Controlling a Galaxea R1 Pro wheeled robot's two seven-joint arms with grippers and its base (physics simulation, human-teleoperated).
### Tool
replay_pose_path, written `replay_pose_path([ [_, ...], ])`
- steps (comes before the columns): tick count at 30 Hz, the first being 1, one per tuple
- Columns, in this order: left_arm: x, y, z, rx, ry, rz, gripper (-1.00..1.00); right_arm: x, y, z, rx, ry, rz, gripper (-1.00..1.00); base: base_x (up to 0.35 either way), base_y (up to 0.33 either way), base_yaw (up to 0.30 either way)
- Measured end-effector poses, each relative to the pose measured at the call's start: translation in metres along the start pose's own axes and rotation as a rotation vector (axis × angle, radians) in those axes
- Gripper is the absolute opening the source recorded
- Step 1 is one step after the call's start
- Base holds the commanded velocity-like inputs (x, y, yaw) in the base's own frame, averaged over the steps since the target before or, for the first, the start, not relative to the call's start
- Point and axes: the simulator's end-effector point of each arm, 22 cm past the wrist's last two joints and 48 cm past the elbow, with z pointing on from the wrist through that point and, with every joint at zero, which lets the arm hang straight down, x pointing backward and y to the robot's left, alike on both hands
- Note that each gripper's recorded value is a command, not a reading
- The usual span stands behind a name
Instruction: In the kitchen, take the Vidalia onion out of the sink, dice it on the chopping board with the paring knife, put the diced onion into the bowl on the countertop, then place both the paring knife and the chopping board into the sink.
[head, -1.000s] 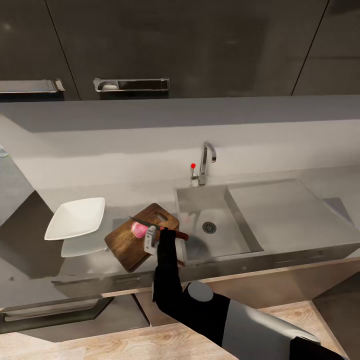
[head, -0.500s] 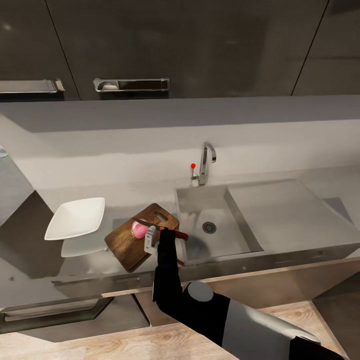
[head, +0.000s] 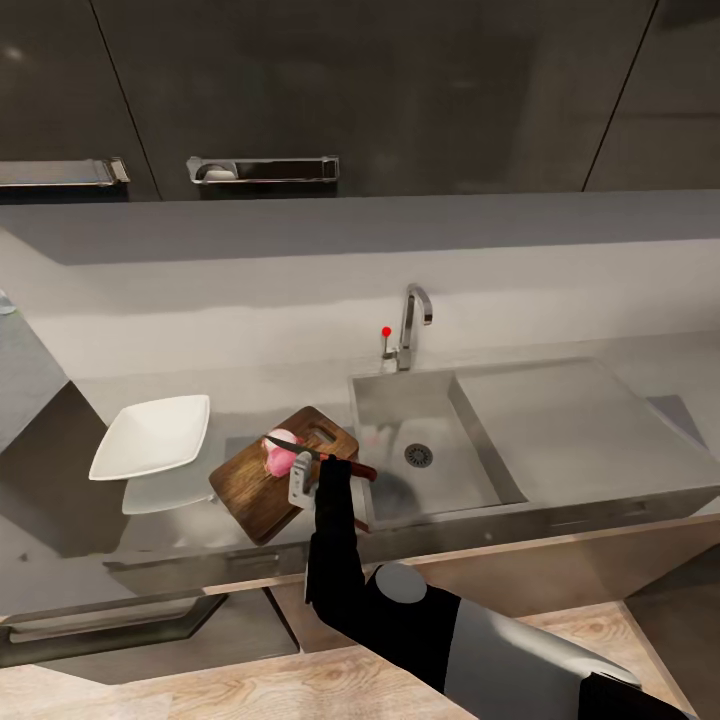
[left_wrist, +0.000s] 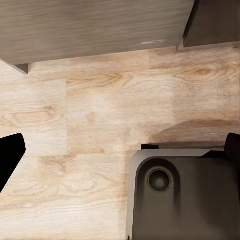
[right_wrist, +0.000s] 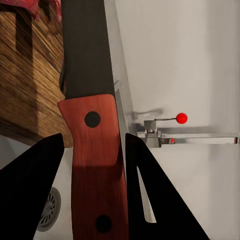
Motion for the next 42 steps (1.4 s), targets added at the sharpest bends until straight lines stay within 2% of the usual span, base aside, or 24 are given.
replay_pose_path([
  [29, 0.0001, 0.0, 0.0, 0.0, 0.0, 0.0, 1.0, 0.0004, -0.0001, 0.0001, 0.002, 0.001, -0.002, -1.0, 0.0, 0.0, 0.0],
  [30, 0.0001, 0.0, 0.0, 0.0, 0.001, 0.0, 1.0, 0.0012, 0.0069, 0.0002, -0.027, 0.004, 0.018, -1.0, 0.0, 0.0, 0.0],
  [42, 0.0001, -0.0006, 0.0, 0.001, 0.001, 0.0, 1.0, 0.0012, 0.0063, 0.0001, -0.025, 0.004, 0.017, -1.0, 0.0, 0.0, 0.0],
])
